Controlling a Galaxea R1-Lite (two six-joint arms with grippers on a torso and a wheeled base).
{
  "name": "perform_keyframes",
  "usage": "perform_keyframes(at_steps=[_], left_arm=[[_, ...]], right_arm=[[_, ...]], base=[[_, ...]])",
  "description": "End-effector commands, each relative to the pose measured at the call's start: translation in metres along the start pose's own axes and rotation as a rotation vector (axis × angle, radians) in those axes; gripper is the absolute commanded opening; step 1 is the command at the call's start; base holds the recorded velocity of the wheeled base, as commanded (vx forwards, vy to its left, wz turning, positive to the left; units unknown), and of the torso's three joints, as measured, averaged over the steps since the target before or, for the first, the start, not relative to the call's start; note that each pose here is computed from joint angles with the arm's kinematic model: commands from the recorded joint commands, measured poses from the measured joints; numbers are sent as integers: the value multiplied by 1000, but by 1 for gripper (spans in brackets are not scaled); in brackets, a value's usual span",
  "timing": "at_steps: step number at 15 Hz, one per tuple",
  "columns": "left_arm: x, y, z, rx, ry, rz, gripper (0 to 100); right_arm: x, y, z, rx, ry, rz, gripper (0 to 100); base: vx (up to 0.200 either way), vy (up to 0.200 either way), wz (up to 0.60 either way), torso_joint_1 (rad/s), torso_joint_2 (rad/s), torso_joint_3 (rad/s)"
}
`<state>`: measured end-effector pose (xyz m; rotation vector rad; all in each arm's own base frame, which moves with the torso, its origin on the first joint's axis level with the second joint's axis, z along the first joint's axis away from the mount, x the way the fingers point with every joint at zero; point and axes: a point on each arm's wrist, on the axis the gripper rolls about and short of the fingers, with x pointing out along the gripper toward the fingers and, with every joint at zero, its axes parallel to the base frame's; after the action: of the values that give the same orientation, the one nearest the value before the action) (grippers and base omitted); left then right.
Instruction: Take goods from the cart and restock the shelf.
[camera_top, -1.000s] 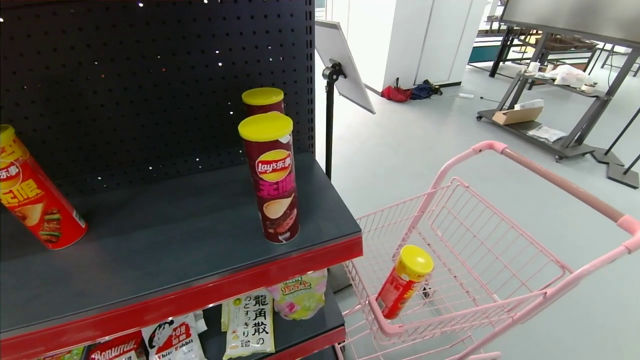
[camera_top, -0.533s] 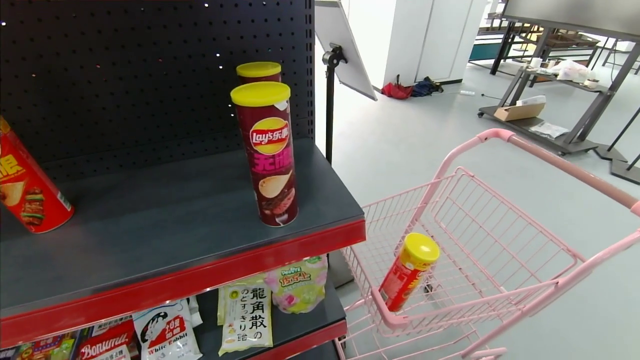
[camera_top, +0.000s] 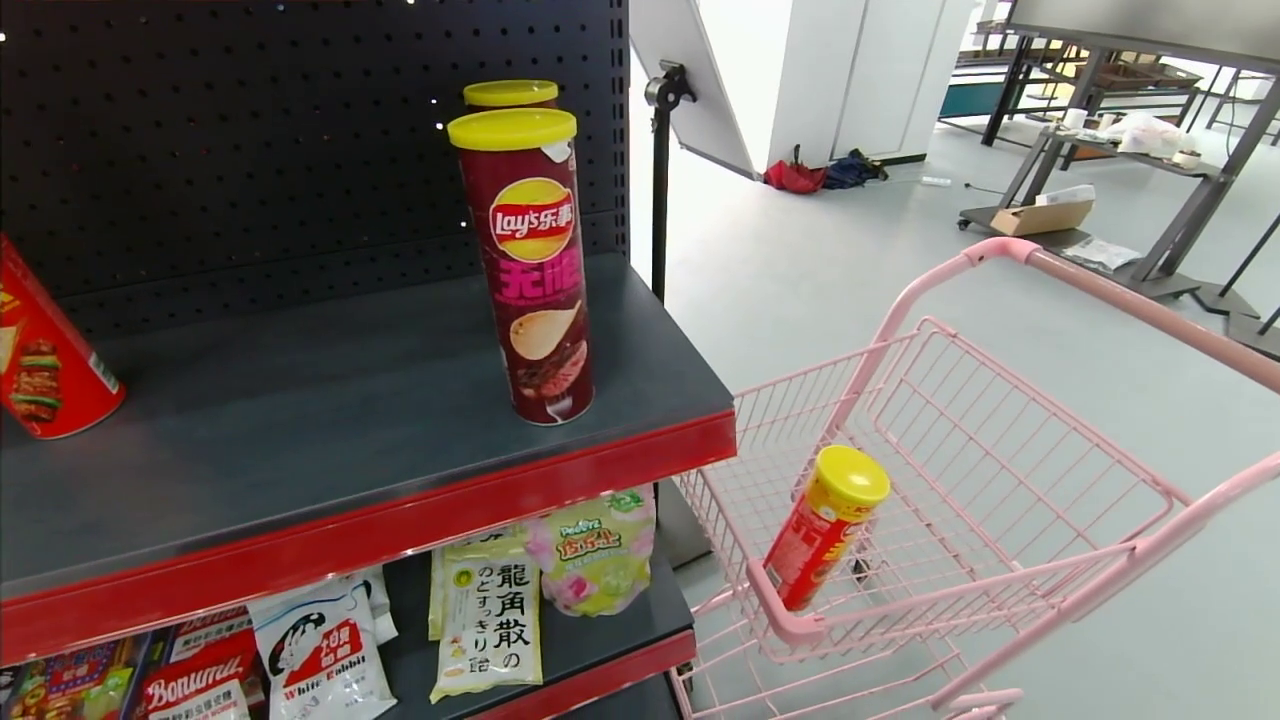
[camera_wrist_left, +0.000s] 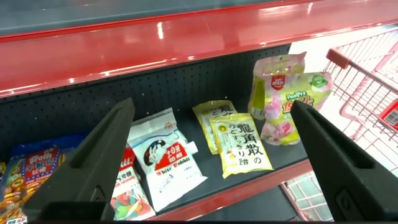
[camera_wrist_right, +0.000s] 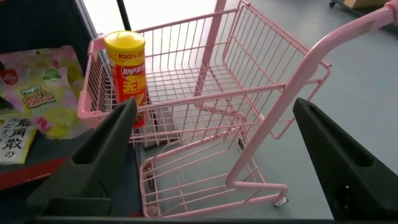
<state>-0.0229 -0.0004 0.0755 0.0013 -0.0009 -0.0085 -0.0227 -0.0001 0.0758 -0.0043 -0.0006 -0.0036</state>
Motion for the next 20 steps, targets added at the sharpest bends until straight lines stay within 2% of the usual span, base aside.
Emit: perform_keyframes(at_steps=[1, 3, 4, 5, 6, 7, 8, 10, 13, 17, 20], left_arm=[[0, 0, 0, 0, 1, 1, 100], [0, 0, 0, -1, 1, 1, 100], [0, 0, 0, 0, 1, -1, 100], [0, 0, 0, -1, 1, -1, 100], [0, 0, 0, -1, 1, 1, 100], [0, 0, 0, 0, 1, -1, 100], [0, 0, 0, -1, 1, 1, 100], [0, 0, 0, -1, 1, -1, 100], [0, 0, 0, 0, 1, -1, 100], [0, 0, 0, 2, 1, 1, 100], [0, 0, 0, 2, 1, 1, 100]], right_arm=[[0, 0, 0, -5, -1, 1, 100], [-1, 0, 6, -13, -22, 8, 100], [4, 0, 75, 18, -36, 87, 100], [26, 1, 128, 139, -9, 106, 100], [46, 3, 149, 175, 42, 159, 100], [58, 5, 147, 160, 99, 201, 100], [84, 12, 126, 117, 256, 284, 100], [132, 24, 101, 162, 385, 317, 100], [183, 41, 58, 171, 479, 352, 100], [210, 57, 27, 175, 607, 412, 100], [232, 70, 5, 167, 627, 436, 100]], base=[[0, 0, 0, 0, 0, 0], [0, 0, 0, 0, 0, 0], [0, 0, 0, 0, 0, 0], [0, 0, 0, 0, 0, 0], [0, 0, 0, 0, 0, 0], [0, 0, 0, 0, 0, 0], [0, 0, 0, 0, 0, 0], [0, 0, 0, 0, 0, 0], [0, 0, 0, 0, 0, 0], [0, 0, 0, 0, 0, 0], [0, 0, 0, 0, 0, 0]])
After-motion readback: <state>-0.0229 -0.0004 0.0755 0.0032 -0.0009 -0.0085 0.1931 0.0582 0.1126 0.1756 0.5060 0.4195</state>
